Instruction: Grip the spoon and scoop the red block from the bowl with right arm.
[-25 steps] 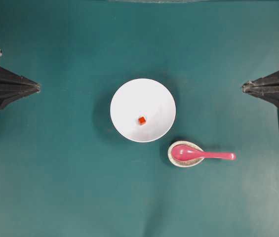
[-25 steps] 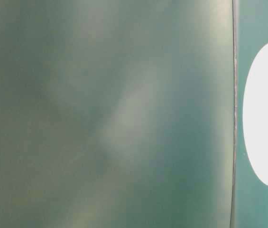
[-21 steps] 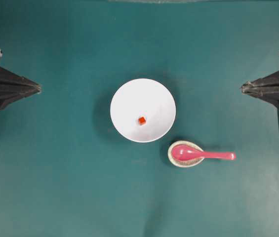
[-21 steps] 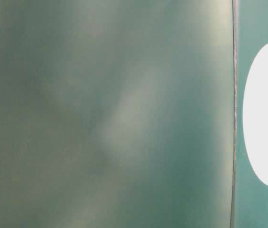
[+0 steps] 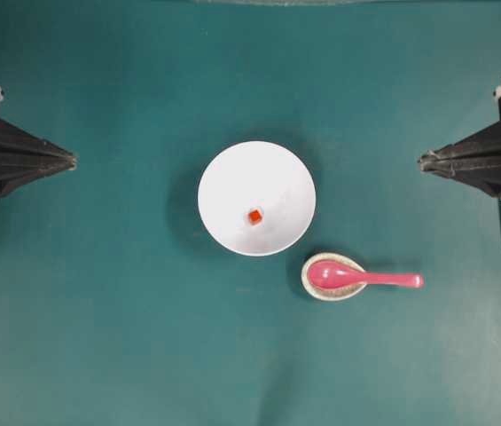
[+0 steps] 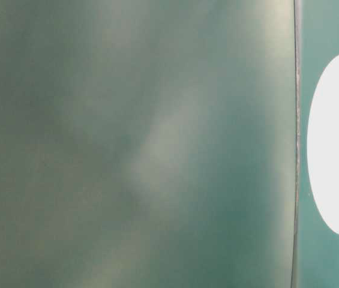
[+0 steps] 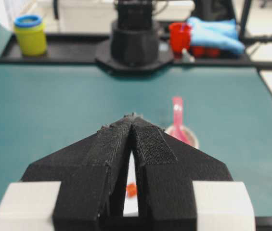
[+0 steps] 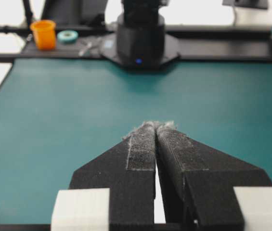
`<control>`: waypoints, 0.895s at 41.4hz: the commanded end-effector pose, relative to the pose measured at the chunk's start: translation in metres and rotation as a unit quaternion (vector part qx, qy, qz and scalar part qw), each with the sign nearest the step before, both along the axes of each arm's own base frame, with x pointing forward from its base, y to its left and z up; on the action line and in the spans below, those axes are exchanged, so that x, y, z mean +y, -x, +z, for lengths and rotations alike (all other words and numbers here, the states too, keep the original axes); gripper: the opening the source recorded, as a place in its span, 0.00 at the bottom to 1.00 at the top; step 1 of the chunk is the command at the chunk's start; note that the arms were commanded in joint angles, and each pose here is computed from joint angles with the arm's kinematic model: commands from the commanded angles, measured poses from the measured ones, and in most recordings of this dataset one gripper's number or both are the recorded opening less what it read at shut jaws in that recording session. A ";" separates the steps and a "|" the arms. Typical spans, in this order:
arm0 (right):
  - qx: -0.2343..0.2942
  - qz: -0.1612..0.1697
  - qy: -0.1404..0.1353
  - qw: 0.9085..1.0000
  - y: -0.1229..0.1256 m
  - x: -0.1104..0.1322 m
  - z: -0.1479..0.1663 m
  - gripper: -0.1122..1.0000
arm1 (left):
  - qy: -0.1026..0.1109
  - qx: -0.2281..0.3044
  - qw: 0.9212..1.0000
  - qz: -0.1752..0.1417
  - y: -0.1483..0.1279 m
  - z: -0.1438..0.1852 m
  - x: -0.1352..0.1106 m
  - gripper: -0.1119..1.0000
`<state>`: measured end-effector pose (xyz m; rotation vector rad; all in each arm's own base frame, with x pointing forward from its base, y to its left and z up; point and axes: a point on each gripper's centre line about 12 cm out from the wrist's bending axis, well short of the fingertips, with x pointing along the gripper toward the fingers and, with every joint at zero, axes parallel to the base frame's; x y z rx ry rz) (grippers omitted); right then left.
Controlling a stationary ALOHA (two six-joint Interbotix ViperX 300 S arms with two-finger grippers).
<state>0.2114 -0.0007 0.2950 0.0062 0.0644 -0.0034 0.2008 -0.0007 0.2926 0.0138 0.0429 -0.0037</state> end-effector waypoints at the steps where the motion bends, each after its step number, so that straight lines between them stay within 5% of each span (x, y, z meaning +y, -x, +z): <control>1: -0.009 0.001 0.001 1.000 -0.003 0.000 0.009 0.15 | -0.004 -0.004 1.000 -0.001 -0.002 0.009 0.000 0.10; 16: -0.002 0.001 0.000 1.000 -0.007 0.000 0.003 0.50 | -0.011 0.020 1.000 0.001 -0.002 0.003 0.001 0.10; 37: -0.050 -0.019 -0.039 0.998 -0.009 -0.003 -0.059 0.51 | -0.011 0.041 0.999 0.001 -0.003 -0.003 0.001 0.10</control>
